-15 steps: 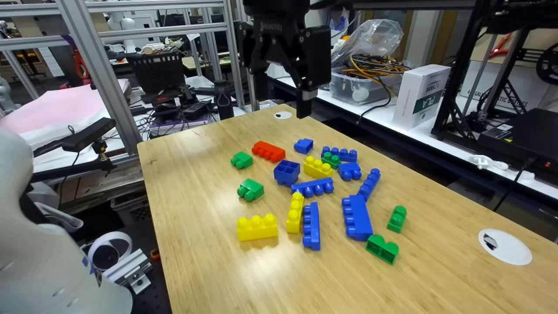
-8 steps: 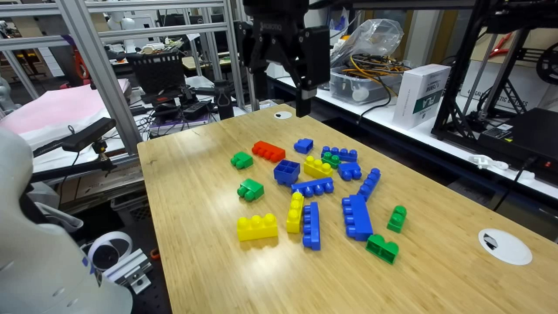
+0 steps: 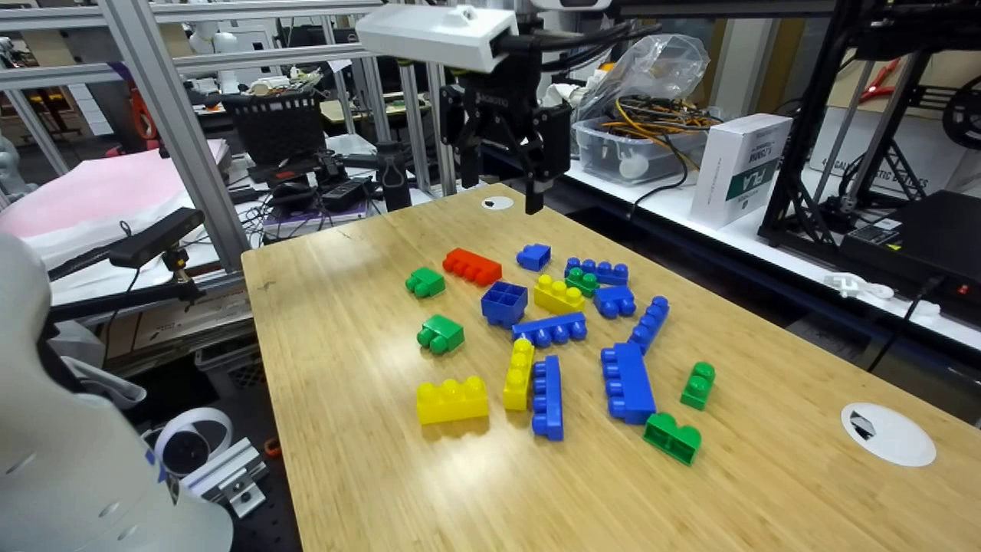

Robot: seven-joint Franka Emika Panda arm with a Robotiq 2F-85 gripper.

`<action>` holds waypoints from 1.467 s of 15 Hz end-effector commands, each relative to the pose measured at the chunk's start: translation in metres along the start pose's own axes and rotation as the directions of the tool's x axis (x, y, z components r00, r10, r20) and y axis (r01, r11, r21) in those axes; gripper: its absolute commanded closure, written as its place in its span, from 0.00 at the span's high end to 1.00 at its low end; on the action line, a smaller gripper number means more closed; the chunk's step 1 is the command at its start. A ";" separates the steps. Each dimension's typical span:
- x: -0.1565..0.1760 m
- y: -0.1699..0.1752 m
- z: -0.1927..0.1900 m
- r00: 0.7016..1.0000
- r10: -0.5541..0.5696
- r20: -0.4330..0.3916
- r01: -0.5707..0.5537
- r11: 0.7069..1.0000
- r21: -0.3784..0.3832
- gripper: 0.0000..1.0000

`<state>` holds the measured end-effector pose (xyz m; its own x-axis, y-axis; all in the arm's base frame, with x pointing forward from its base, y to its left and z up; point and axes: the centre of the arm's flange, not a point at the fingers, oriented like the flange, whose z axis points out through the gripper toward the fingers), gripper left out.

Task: Flip the upside down blue block on the table.

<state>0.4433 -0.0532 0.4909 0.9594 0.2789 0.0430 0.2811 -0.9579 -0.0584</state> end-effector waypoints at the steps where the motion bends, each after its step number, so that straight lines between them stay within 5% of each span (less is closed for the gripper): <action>1: 0.034 -0.016 0.033 0.998 -0.056 -0.007 0.056 0.998 -0.032 1.00; 10: 0.114 -0.082 0.100 0.966 -0.234 0.113 0.247 0.963 -0.112 1.00; 22: 0.182 -0.118 0.141 0.958 -0.221 0.184 0.250 0.956 -0.151 1.00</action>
<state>0.5759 0.1138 0.3661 0.8585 0.5042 -0.0934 0.5120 -0.8527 0.1040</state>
